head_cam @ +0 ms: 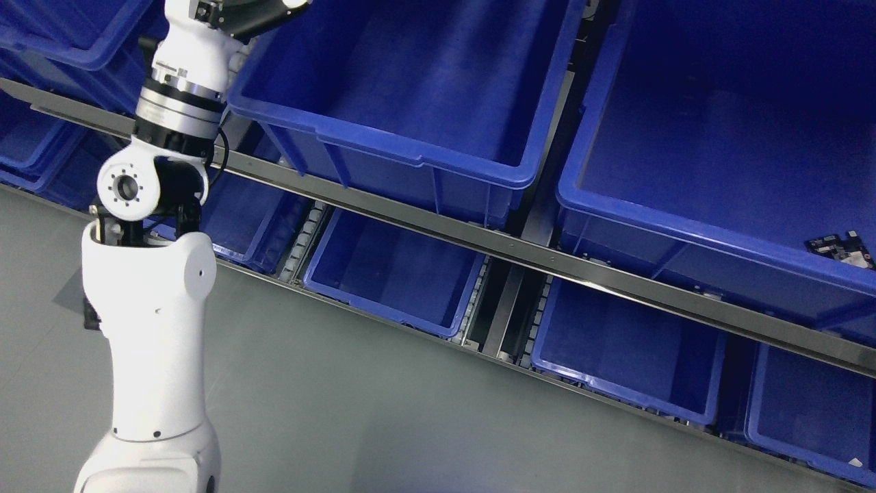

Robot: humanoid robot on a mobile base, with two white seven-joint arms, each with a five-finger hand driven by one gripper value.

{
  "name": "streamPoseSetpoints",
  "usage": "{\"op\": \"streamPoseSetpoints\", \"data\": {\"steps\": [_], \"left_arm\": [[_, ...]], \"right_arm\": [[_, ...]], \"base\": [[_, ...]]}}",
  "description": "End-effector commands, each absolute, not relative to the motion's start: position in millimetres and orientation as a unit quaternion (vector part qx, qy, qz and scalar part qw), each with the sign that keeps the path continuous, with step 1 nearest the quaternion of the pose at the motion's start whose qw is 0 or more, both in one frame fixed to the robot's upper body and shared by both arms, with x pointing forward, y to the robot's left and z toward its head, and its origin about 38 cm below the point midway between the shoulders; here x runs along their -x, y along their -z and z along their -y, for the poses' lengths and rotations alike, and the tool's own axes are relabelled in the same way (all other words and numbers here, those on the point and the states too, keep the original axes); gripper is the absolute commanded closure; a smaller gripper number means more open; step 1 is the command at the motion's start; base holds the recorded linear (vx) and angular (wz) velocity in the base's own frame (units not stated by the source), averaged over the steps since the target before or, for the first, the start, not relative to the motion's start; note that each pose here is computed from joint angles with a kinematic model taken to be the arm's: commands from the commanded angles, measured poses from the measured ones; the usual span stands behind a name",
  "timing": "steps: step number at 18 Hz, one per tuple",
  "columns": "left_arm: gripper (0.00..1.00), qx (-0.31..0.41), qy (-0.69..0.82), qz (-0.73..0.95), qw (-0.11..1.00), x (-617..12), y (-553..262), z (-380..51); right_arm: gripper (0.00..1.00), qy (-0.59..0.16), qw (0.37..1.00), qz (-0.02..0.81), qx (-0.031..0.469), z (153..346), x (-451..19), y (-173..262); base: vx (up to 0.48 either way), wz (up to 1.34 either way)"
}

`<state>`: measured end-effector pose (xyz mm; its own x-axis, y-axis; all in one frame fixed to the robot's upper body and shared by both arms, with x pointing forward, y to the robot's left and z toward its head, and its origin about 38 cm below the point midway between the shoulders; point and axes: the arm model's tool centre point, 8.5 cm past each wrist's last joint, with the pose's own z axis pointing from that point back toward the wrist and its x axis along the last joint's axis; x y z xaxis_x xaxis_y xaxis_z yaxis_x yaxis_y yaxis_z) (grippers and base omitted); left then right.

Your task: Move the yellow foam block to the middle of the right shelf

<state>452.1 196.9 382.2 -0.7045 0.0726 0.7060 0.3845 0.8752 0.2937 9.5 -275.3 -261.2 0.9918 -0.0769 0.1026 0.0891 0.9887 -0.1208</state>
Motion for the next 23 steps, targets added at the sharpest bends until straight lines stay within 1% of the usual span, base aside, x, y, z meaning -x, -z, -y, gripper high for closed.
{"op": "streamPoseSetpoints", "data": {"steps": [1, 3, 9, 10, 13, 14, 16, 19, 20, 21, 23], "left_arm": [[0.61, 0.006, 0.398, 0.833, 0.385, -453.5, -396.5, -226.6], [0.6, -0.024, 0.44, 0.797, 0.413, -467.5, -371.7, -223.6], [0.59, 0.004, 0.474, 0.752, 0.458, -496.2, -322.9, -170.2], [0.54, 0.002, 0.475, 0.748, 0.462, -498.3, -318.2, -165.6], [0.15, -0.009, 0.481, 0.746, 0.46, -500.0, -313.8, -137.6], [0.07, 0.0, 0.475, 0.753, 0.456, -498.9, -316.7, -126.9], [0.02, 0.016, 0.463, 0.769, 0.44, -495.8, -329.5, -111.8], [0.0, 0.002, 0.417, 0.797, 0.436, -498.3, -350.9, -139.6], [0.0, 0.015, 0.391, 0.813, 0.431, -497.1, -357.8, -143.1], [0.0, 0.035, 0.345, 0.833, 0.43, -497.4, -363.8, -150.7], [0.0, 0.081, 0.197, 0.878, 0.429, -499.3, -375.4, -175.5]], "right_arm": [[0.0, 0.039, 0.995, 0.057, 0.071, 287.0, -14.6, 260.1], [0.0, 0.039, 0.995, 0.057, 0.071, 287.0, -14.6, 260.1], [0.0, 0.039, 0.995, 0.057, 0.071, 287.0, -14.6, 260.1], [0.0, 0.039, 0.995, 0.057, 0.071, 287.0, -14.6, 260.1], [0.0, 0.039, 0.995, 0.057, 0.071, 287.0, -14.6, 260.1], [0.0, 0.039, 0.995, 0.057, 0.071, 287.0, -14.6, 260.1], [0.0, 0.039, 0.995, 0.057, 0.071, 287.0, -14.6, 260.1], [0.0, 0.039, 0.995, 0.057, 0.071, 287.0, -14.6, 260.1], [0.0, 0.039, 0.995, 0.057, 0.071, 287.0, -14.6, 260.1], [0.0, 0.039, 0.995, 0.057, 0.071, 287.0, -14.6, 260.1], [0.0, 0.039, 0.995, 0.057, 0.071, 287.0, -14.6, 260.1]], "base": [[0.107, -0.27], [0.074, -0.19], [0.042, -0.07], [0.015, -0.03], [0.005, -0.01], [0.0, 0.0], [0.0, 0.0], [0.0, 0.0], [0.0, 0.0], [0.0, 0.0], [0.0, 0.0]]}}
